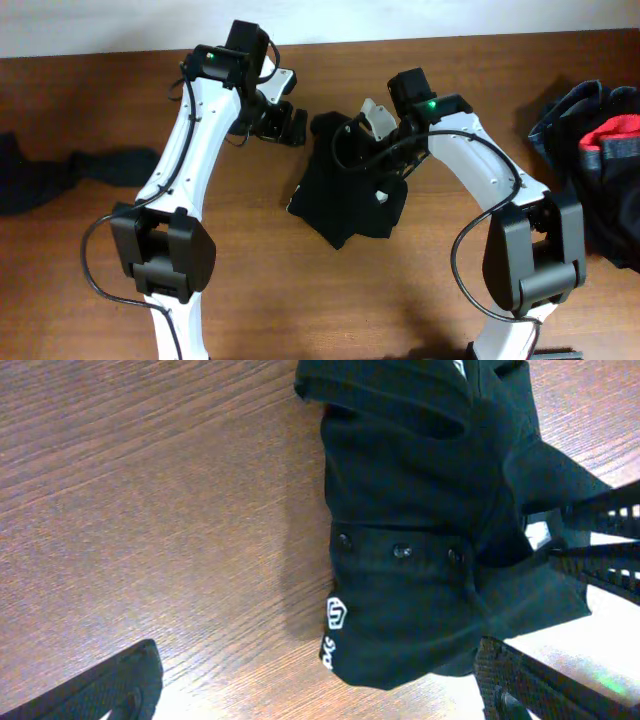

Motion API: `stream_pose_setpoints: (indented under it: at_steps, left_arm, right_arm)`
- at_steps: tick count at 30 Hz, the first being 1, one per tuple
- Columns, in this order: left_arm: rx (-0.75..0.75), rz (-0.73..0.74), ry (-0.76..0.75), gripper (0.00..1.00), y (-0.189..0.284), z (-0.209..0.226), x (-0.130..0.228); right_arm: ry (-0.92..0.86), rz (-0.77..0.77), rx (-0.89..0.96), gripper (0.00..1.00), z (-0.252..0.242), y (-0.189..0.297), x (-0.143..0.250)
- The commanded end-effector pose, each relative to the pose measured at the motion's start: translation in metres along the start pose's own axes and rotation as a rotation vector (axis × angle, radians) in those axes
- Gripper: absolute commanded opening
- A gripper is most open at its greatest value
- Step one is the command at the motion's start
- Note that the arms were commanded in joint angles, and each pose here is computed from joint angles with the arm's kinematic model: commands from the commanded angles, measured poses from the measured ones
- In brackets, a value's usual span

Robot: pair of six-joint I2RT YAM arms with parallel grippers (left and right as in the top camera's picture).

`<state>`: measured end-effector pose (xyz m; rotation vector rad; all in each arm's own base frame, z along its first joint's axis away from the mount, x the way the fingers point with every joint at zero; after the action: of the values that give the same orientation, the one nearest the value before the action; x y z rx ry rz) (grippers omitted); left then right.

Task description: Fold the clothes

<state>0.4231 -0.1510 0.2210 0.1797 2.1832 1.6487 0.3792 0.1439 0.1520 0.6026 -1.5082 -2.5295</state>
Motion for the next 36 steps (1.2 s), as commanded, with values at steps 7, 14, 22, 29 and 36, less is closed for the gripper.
stream_pose_setpoints:
  at_steps: [7, 14, 22, 29, 36]
  left_arm:
    - [0.003, -0.1, -0.066, 0.99, 0.038, -0.02, -0.002]
    - [-0.043, -0.096, -0.063, 0.99, 0.038, -0.015, -0.002]
    - [-0.076, -0.098, -0.062, 0.99, 0.038, -0.011, -0.002]
    - [-0.078, -0.105, -0.063, 0.99, 0.038, -0.011, -0.003]
    - [-0.079, -0.133, -0.069, 0.99, 0.039, -0.011, -0.008]
  right_arm:
    - [0.072, 0.018, -0.044, 0.04, 0.021, -0.006, -0.001]
    - [0.014, 0.123, -0.02, 0.04, 0.019, -0.004, 0.018]
    - [-0.204, 0.199, 0.142, 0.04, 0.004, -0.005, 0.034]
    - [-0.355, 0.241, 0.292, 0.04, -0.017, -0.019, 0.058]
    - [-0.339, 0.193, 0.288, 0.88, -0.02, -0.025, 0.053]
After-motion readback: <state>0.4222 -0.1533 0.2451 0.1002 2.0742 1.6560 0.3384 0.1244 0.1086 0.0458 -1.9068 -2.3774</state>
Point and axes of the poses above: each gripper's point midway between its finger pads, its own y axis back along the fingers, its own z axis along the line the jaws close on, x = y × z, the point moved 7 cm from there along y, back along the fingers
